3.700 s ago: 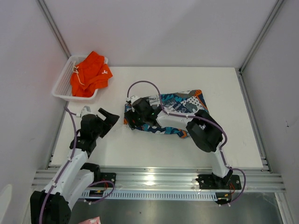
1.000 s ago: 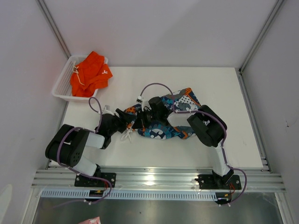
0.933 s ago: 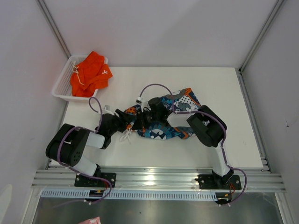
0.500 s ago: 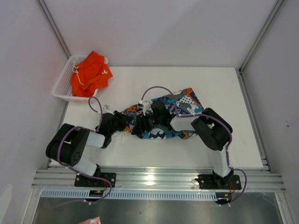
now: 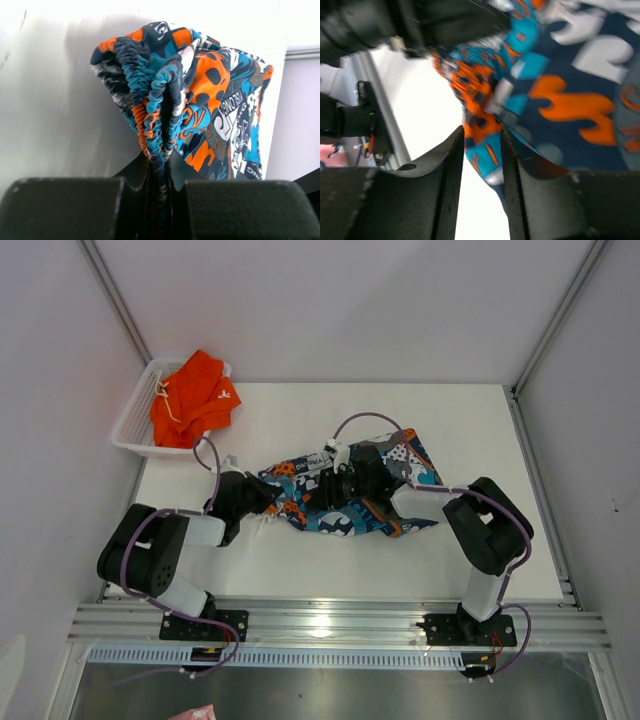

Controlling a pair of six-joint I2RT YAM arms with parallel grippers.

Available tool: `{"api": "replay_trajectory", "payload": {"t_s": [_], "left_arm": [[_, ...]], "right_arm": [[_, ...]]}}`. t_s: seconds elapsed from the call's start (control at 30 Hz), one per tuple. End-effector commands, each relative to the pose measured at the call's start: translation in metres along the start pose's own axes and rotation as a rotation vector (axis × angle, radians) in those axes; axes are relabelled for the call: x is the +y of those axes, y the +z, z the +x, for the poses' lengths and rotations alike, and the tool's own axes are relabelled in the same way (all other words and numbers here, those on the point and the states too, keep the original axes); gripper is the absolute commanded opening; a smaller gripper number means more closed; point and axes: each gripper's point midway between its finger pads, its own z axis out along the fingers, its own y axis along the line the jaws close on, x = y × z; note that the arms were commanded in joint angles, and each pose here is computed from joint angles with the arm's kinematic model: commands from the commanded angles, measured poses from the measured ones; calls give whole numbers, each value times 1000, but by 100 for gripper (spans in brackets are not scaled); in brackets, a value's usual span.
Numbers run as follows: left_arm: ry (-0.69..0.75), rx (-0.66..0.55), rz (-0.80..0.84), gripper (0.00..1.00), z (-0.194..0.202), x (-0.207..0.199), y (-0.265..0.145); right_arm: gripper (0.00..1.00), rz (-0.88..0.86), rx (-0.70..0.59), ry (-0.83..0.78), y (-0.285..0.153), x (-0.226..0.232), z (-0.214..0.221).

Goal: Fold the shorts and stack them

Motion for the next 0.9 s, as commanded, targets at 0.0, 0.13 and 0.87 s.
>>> {"api": "replay_trajectory", "payload": {"t_s": [0.0, 0.13, 0.87], "left_arm": [[90, -25, -8, 0, -20, -15, -1], [177, -46, -137, 0, -44, -8, -4], [470, 27, -487, 0, -150, -54, -28]], "right_arm": [[34, 107, -58, 19, -23, -22, -12], [22, 197, -120, 100, -52, -52, -28], [0, 274, 59, 144, 44, -33, 56]]}}
